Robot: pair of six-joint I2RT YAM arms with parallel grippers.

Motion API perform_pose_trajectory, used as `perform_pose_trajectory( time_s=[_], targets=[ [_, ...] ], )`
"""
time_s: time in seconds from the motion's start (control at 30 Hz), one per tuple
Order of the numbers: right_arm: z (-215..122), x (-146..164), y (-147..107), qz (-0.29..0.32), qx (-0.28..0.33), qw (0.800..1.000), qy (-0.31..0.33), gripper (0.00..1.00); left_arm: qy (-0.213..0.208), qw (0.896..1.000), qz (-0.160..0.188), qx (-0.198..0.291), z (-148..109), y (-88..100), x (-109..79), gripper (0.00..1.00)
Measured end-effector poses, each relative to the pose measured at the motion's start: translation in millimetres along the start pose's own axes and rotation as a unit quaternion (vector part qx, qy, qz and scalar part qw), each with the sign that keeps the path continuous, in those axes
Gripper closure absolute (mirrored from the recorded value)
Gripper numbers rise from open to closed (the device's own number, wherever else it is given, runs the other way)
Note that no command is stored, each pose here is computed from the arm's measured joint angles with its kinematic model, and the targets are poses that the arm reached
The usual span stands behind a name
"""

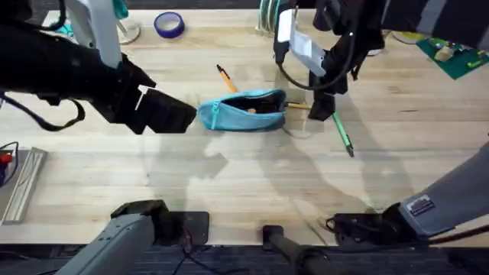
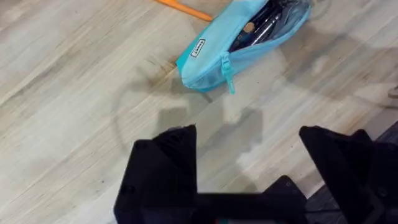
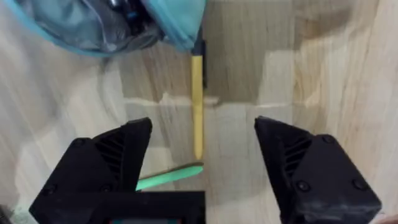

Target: Unzip the bag, pick up the pens from the table one at a time and place them inside, then zip the bag closed.

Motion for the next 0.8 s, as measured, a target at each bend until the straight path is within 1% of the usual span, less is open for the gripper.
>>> perform_pose_trajectory(
  time_s=[0.13,0.27,0.33,0.4,0.43,0.5,0.77,0.8],
  targets=[
    [9.6,1.4,2.5,-0.007,-0.002,1.000,-0.004,0.008,0.000,1.000,0.000,0.000,0.0,0.0,0.0,0.005],
    [22.7,15.5,3.1,-0.011,-0.001,1.000,0.016,0.011,0.000,1.000,0.000,0.000,0.0,0.0,0.0,0.006],
    [24.9,16.9,4.2,-0.012,-0.004,1.000,0.015,0.013,0.000,1.000,0.000,0.000,0.0,0.0,0.0,0.006],
    [26.2,16.6,4.5,-0.014,-0.008,1.000,0.009,0.044,0.000,1.000,0.000,0.000,0.0,0.0,0.0,0.006],
    [26.7,16.4,4.5,-0.014,-0.010,1.000,0.005,0.101,0.000,1.000,0.000,0.000,0.0,0.0,0.0,0.006],
    [28.4,15.5,5.4,-0.015,-0.015,1.000,-0.002,0.247,0.000,1.000,0.000,0.000,0.0,0.0,0.0,0.006],
    [29.8,19.9,10.0,-0.017,-0.035,0.999,0.000,0.678,0.000,1.000,0.000,0.000,0.0,0.0,0.0,0.006],
    [29.8,20.1,10.7,-0.017,-0.037,0.999,0.001,0.752,0.000,1.000,0.000,0.000,0.0,0.0,0.0,0.006]
  ],
)
Point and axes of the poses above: each hand's point on the last joint's axis, 136 mm out from that joint toward the fingers, its own z axis out along the fingers, its own x axis along the line the jaws close on, y = z × x, the point moved 2 cm from there along -z, back along the fingers, and after that the axes turned 11 degrees about -z, right-handed, at the moved point
